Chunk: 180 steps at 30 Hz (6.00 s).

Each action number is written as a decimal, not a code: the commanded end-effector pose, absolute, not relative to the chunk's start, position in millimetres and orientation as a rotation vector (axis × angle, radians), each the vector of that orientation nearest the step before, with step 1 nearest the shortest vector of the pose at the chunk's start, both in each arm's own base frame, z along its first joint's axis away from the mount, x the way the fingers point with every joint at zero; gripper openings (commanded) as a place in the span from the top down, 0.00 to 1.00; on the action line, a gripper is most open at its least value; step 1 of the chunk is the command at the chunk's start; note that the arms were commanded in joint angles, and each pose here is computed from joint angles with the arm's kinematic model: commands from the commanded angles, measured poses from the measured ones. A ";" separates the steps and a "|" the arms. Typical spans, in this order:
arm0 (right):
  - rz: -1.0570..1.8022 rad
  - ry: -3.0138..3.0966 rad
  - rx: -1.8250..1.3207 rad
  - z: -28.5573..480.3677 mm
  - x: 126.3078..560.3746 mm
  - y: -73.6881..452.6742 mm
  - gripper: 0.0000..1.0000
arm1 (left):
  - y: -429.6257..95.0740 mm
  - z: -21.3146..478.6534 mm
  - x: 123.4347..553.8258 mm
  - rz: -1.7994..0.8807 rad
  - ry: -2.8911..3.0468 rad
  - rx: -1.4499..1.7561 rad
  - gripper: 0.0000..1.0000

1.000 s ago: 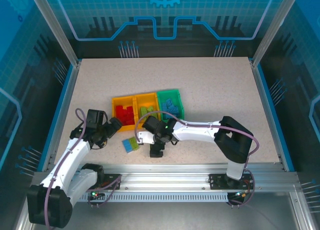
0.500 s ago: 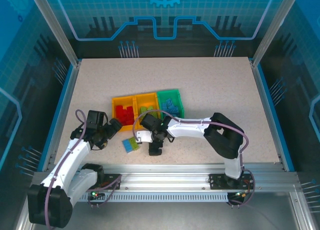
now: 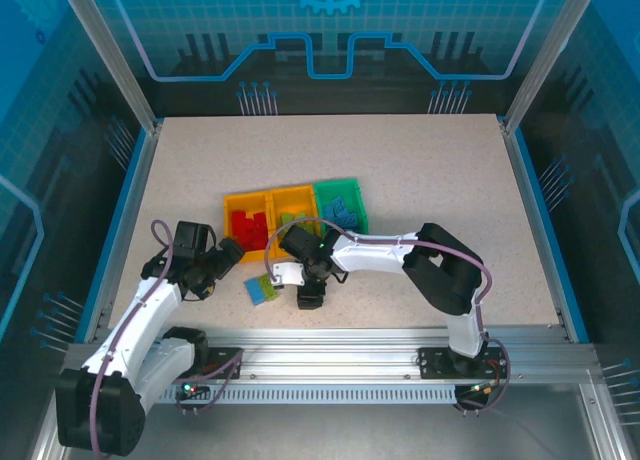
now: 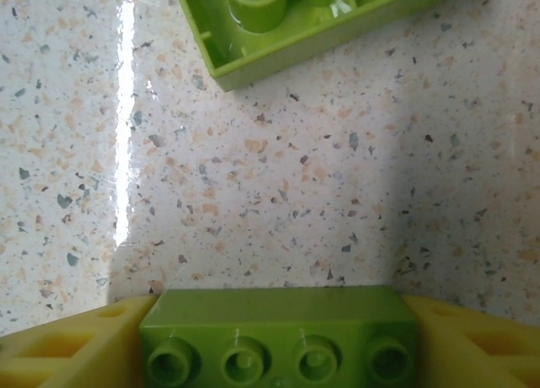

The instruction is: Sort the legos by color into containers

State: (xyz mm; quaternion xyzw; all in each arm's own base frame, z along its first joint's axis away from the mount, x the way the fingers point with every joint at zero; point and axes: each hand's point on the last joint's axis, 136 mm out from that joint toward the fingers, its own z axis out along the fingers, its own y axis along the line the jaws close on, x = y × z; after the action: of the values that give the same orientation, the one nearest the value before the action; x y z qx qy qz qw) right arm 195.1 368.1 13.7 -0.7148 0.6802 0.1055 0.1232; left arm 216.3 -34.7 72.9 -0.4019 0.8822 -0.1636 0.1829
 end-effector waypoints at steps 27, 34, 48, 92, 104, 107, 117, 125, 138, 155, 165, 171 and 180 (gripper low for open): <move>0.226 2.272 -1.408 107.4 346.6 374.2 0.37 | -49.9 66.3 182.8 -0.459 2.541 -1.139 0.01; 0.133 2.345 -1.400 77.4 370.9 372.9 0.29 | -50.6 66.6 183.8 -0.457 2.531 -1.144 0.01; 0.273 2.135 -1.460 130.9 328.1 384.2 0.07 | -48.1 65.5 186.2 -0.429 2.532 -1.150 0.01; 0.398 1.712 -2.142 23.8 201.2 472.2 0.04 | -34.8 35.9 170.8 -0.436 2.532 -1.372 0.01; 0.368 1.742 -2.176 5.6 199.3 465.0 0.21 | -33.9 34.4 170.0 -0.433 2.530 -1.376 0.01; 0.356 1.747 -2.172 6.2 199.5 460.8 0.30 | -33.9 34.0 169.2 -0.432 2.531 -1.379 0.01; 0.380 1.756 -2.065 44.7 201.9 452.0 0.39 | -33.7 35.2 169.2 -0.431 2.532 -1.368 0.01; 0.402 1.775 -1.893 102.2 222.6 434.2 0.39 | -34.1 40.8 173.6 -0.443 2.521 -1.346 0.01; 0.163 2.094 -1.574 93.3 349.6 376.4 0.38 | -50.5 47.5 179.4 -0.520 2.536 -1.289 0.01; 0.104 2.181 -1.454 93.0 377.2 371.8 0.12 | -93.7 44.8 188.0 -0.500 2.671 -1.120 0.01; 0.230 2.165 -1.140 167.2 375.6 348.9 0.02 | -113.6 33.6 196.9 -0.422 2.769 -1.020 0.06; 0.289 2.181 -0.902 204.5 375.7 300.0 0.00 | -116.6 25.9 199.0 -0.404 2.789 -1.008 0.16; 0.221 2.296 -0.562 204.1 374.6 200.0 0.00 | -118.9 17.4 197.7 -0.353 2.840 -0.955 0.44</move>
State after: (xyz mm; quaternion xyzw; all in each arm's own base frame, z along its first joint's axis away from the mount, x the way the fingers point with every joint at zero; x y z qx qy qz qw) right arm 378.6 225.2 205.5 -0.2717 0.8814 0.0832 0.3773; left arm 183.0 -106.6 14.2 -0.3316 0.9375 -0.0948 0.0466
